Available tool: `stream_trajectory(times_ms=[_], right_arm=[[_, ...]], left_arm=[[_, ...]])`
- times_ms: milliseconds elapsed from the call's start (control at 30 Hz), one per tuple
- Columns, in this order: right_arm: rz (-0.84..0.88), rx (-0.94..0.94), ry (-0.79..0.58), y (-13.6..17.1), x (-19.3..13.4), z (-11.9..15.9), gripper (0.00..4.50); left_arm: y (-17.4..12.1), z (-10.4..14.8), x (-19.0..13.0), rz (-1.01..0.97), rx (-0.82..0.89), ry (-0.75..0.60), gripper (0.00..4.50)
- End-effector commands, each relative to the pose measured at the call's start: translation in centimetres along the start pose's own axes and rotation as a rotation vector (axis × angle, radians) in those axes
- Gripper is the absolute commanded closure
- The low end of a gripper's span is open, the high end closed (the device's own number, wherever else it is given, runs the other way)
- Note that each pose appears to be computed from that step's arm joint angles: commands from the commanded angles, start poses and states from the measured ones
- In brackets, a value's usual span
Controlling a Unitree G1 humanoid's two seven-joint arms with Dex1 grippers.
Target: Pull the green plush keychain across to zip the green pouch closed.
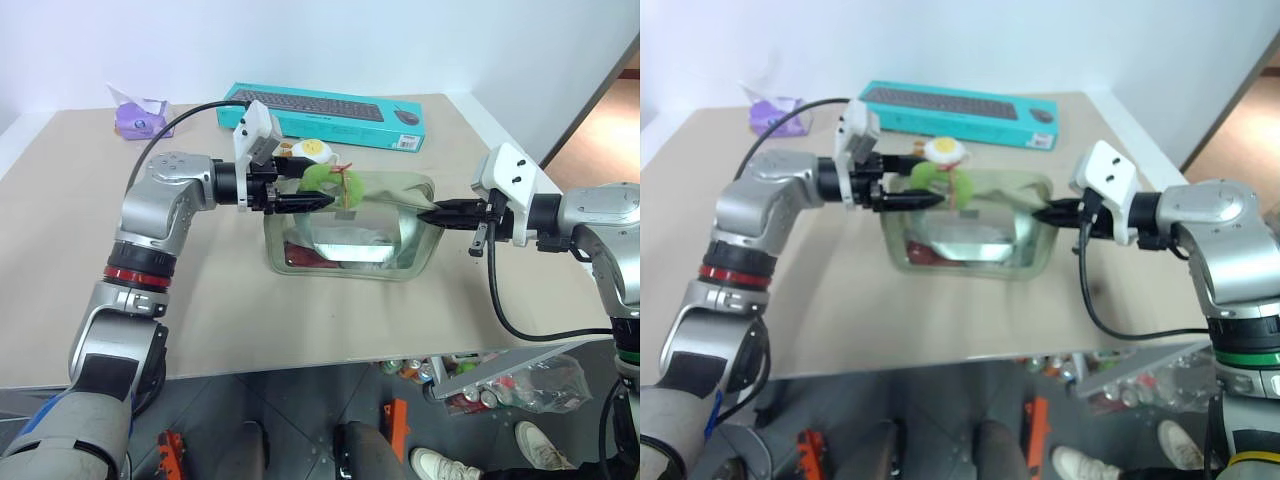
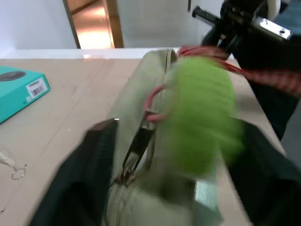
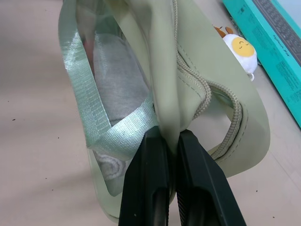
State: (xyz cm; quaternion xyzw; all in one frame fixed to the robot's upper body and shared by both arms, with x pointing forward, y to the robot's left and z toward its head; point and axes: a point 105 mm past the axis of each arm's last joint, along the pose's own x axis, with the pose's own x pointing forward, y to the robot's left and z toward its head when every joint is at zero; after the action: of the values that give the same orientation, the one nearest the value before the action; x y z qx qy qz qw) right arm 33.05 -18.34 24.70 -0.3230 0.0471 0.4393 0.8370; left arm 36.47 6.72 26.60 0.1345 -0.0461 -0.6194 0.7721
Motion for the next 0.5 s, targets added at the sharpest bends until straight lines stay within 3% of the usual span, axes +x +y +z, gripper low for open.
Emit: stream_trajectory(times_ms=[33,267,500], right_arm=[[-0.012,-0.051,-0.037,-0.2,-0.3,1.4,4.50],[-0.004,-0.048,-0.042,-0.2,0.0,1.3,4.50],[0.006,-0.051,-0.050,-0.3,0.4,1.4,4.50]], left_arm=[[0.0,1.4,-1.3,-0.014,0.072,0.018,0.47],[0.5,0.7,-4.1,0.044,0.093,0.104,0.47],[-1.3,-0.1,-6.0,0.075,0.011,0.101,0.47]])
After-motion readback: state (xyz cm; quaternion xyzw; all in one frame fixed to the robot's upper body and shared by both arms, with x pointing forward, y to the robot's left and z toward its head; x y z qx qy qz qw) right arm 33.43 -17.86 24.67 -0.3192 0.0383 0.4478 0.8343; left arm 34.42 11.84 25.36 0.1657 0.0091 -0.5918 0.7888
